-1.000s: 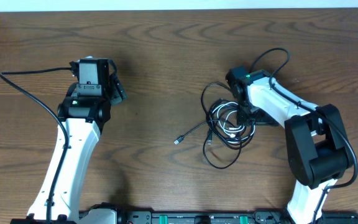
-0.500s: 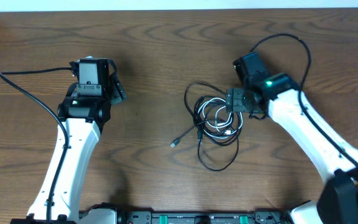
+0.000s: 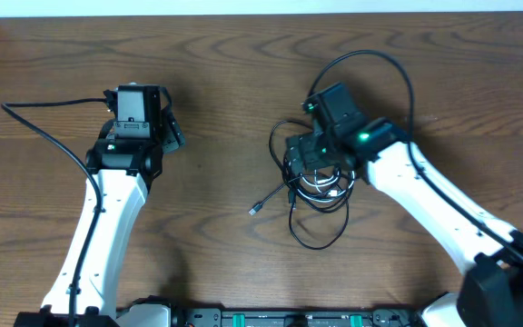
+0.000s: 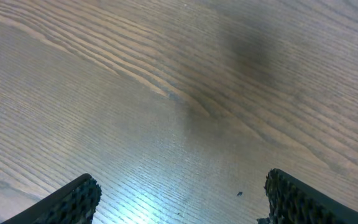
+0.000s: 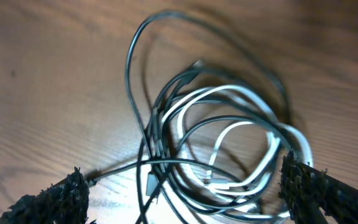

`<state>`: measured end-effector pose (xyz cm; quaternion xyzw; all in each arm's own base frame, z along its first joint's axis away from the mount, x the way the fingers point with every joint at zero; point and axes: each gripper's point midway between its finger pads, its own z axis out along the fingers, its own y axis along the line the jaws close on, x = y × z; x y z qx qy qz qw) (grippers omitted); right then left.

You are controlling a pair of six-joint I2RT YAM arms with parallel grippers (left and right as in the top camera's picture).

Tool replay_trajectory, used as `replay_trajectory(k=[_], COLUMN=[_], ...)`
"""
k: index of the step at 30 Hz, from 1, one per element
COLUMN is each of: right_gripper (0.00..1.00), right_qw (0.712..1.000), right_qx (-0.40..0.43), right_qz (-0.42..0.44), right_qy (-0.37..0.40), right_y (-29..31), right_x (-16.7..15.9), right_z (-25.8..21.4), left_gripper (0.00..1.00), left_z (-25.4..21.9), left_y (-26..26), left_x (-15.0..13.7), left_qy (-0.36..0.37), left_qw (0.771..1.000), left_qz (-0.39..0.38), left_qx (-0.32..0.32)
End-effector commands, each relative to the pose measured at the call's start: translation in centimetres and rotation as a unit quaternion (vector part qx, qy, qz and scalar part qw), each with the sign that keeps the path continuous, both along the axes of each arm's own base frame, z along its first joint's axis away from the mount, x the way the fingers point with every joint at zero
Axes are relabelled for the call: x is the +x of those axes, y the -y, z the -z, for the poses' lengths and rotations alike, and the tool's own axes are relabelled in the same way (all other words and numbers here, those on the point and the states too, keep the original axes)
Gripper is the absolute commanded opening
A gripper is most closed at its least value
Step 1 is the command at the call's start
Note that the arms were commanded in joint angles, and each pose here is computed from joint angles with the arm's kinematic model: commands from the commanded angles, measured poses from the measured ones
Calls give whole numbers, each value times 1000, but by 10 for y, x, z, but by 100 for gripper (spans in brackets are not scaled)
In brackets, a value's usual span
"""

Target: Untangle cables

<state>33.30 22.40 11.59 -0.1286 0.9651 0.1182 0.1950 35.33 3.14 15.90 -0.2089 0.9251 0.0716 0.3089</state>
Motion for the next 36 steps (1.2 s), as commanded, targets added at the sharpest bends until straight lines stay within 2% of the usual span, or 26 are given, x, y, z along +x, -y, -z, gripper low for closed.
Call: replay_trajectory(k=[1,8,16,25,32,36], right_gripper=[94,87,92,92,92,87], right_qw=[999,991,986,983,983,980], right_qx=[-27,-42,-57,-64,-73,-81], right_qz=[-24,-42,-51,-91,-100,-99], right_qy=[-38,-119,-148,-145,-138,-150], right_y=[-7,-11,-7,-23,-28,-28], right_x=[-6,-31,-48,-68,-69,-69], right_z=[36,76,80,90,100,115], left_gripper=[86,86,86,86,86,86], left_z=[7,7,7,6,6,6], left_y=[-4,-4,-4,-4,-4,-4], left_x=[-2,-2,-2,0,-1,-1], left_qy=[-11,-11,-11,-7,-7,-7], left_qw=[1000,1000,1000,1000,1000,1000], left_qz=[-8,-8,-8,-8,-8,-8], left_qx=[1,1,1,1,1,1])
